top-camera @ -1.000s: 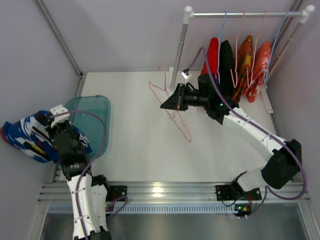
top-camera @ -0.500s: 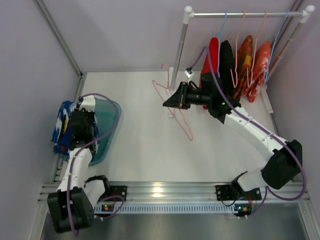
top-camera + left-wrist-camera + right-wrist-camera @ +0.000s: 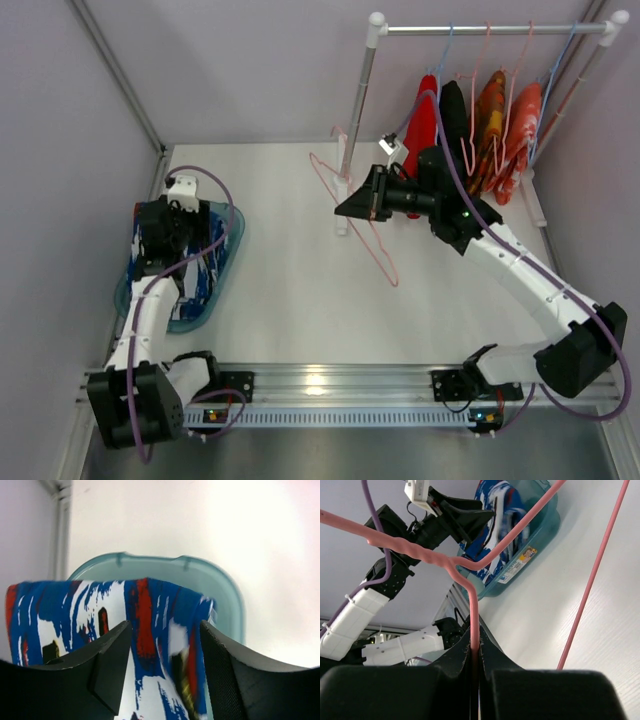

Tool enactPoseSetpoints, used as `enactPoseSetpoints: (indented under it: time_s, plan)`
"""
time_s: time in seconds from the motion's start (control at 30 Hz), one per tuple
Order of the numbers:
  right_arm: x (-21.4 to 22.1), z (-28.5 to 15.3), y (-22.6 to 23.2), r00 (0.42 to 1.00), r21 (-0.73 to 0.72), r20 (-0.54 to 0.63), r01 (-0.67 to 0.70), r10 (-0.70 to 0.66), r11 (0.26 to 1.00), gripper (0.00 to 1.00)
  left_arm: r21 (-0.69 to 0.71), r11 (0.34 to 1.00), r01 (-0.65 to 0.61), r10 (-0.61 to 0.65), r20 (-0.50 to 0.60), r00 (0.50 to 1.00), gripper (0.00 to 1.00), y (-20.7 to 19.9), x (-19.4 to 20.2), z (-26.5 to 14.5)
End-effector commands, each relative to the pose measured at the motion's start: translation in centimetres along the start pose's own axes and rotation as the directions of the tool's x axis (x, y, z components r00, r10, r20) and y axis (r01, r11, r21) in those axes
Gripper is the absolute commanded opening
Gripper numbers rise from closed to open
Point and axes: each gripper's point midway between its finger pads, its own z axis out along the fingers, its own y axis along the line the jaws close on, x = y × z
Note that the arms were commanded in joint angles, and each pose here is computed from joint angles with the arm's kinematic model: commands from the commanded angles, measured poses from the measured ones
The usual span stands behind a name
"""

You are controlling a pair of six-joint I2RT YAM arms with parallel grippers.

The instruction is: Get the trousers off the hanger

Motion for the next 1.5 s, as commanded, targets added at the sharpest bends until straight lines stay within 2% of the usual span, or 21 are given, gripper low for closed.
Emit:
enactPoseSetpoints:
  time_s: [0.0, 0.03, 0.07, 0.1, 0.17, 0.23, 0.3, 0.33, 0.43, 0.47, 0.5, 0.57, 0.73, 0.83, 0.93, 1.0, 1.07, 1.17, 1.27, 1.47]
  plan:
    - [-1.9, -2.2, 2.3, 0.993, -0.025, 0.072, 0.092, -0.090, 0.995, 0.00, 0.242, 0.970, -0.016, 0.001, 0.064, 0.998, 0.62, -4.1, -3.2, -2.4]
    - [-1.9, -2.3, 2.4, 0.993, -0.025, 0.074, 0.097, -0.095, 0.995, 0.00, 0.268, 0.963, -0.005, 0.001, 0.014, 1.000, 0.66, -4.6, -2.2, -2.8]
    - [-1.7, -2.3, 2.3, 0.993, -0.021, 0.070, 0.095, -0.093, 0.995, 0.00, 0.252, 0.968, 0.007, -0.005, -0.006, 1.000, 0.87, -4.3, -2.0, -3.0]
    - [-1.8, -2.6, 2.6, 0.992, -0.023, 0.077, 0.099, -0.097, 0.995, 0.00, 0.241, 0.970, 0.016, -0.014, -0.009, 1.000, 0.96, -4.2, -2.3, -3.2]
    - [-1.9, -2.8, 2.7, 0.991, -0.021, 0.081, 0.108, -0.106, 0.994, 0.00, 0.190, 0.981, 0.024, -0.020, -0.020, 1.000, 0.99, -3.3, -2.5, -3.8]
    - [-2.0, -3.3, 3.0, 0.989, -0.018, 0.090, 0.119, -0.117, 0.993, 0.00, 0.187, 0.981, 0.040, -0.050, 0.050, 0.997, 0.99, -3.3, -5.0, -5.5]
    - [-2.0, -3.7, 3.2, 0.986, -0.013, 0.101, 0.133, -0.131, 0.991, 0.00, 0.276, 0.961, 0.004, -0.036, 0.110, 0.993, 0.97, -4.8, -6.7, -7.0]
    - [-2.0, -3.9, 3.1, 0.985, -0.007, 0.106, 0.137, -0.136, 0.991, 0.00, 0.350, 0.937, -0.001, -0.033, 0.091, 0.995, 0.96, -6.3, -6.5, -8.0]
    - [-1.7, -4.6, 2.9, 0.981, 0.014, 0.127, 0.146, -0.146, 0.989, 0.00, 0.496, 0.868, -0.030, 0.029, 0.010, 1.000, 0.83, -9.6, -6.6, -8.7]
    - [-1.6, -5.1, 2.8, 0.978, 0.030, 0.143, 0.149, -0.152, 0.988, 0.00, 0.515, 0.857, -0.014, 0.074, -0.097, 0.993, 0.78, -10.2, -4.2, -8.0]
    - [-1.5, -5.4, 2.5, 0.976, 0.043, 0.149, 0.154, -0.159, 0.987, 0.00, 0.465, 0.885, -0.029, 0.106, -0.140, 0.984, 0.77, -9.5, -3.2, -7.2]
    - [-1.5, -6.4, 2.6, 0.968, 0.065, 0.178, 0.170, -0.179, 0.983, 0.00, 0.448, 0.893, -0.050, 0.151, -0.193, 0.969, 0.78, -9.9, -1.4, -6.0]
    - [-1.6, -8.8, 2.3, 0.950, 0.127, 0.220, 0.195, -0.220, 0.972, 0.00, 0.350, 0.936, -0.031, 0.173, -0.382, 0.908, 0.73, -8.6, 2.4, -3.1]
    - [-1.8, -10.1, 2.4, 0.938, 0.151, 0.244, 0.214, -0.246, 0.965, 0.00, 0.413, 0.910, 0.028, 0.187, -0.470, 0.863, 0.65, -10.3, 3.8, -2.7]
    - [-1.5, -10.9, 1.9, 0.937, 0.177, 0.249, 0.204, -0.244, 0.963, 0.00, 0.445, 0.892, 0.075, 0.185, -0.512, 0.839, 0.57, -11.9, 4.6, -2.3]
    - [-1.3, -11.4, 1.5, 0.938, 0.188, 0.256, 0.190, -0.235, 0.963, 0.00, 0.425, 0.904, 0.050, 0.197, -0.517, 0.833, 0.57, -12.2, 4.9, -1.7]
    - [-1.1, -11.8, 1.3, 0.939, 0.194, 0.261, 0.177, -0.224, 0.965, 0.00, 0.339, 0.941, 0.007, 0.189, -0.543, 0.818, 0.52, -11.1, 5.7, -0.7]
    - [-1.3, -12.3, 1.0, 0.937, 0.203, 0.275, 0.161, -0.214, 0.966, 0.00, 0.208, 0.976, -0.068, 0.174, -0.553, 0.815, 0.51, -8.7, 5.9, 0.7]
    - [-1.6, -12.6, 0.6, 0.936, 0.209, 0.285, 0.150, -0.207, 0.966, 0.00, 0.125, 0.984, -0.125, 0.174, -0.565, 0.806, 0.50, -7.1, 6.3, 1.7]
    - [-2.1, -12.9, 0.3, 0.933, 0.214, 0.297, 0.144, -0.204, 0.966, 0.00, 0.077, 0.981, -0.181, 0.191, -0.583, 0.790, 0.49, -6.1, 7.3, 3.4]
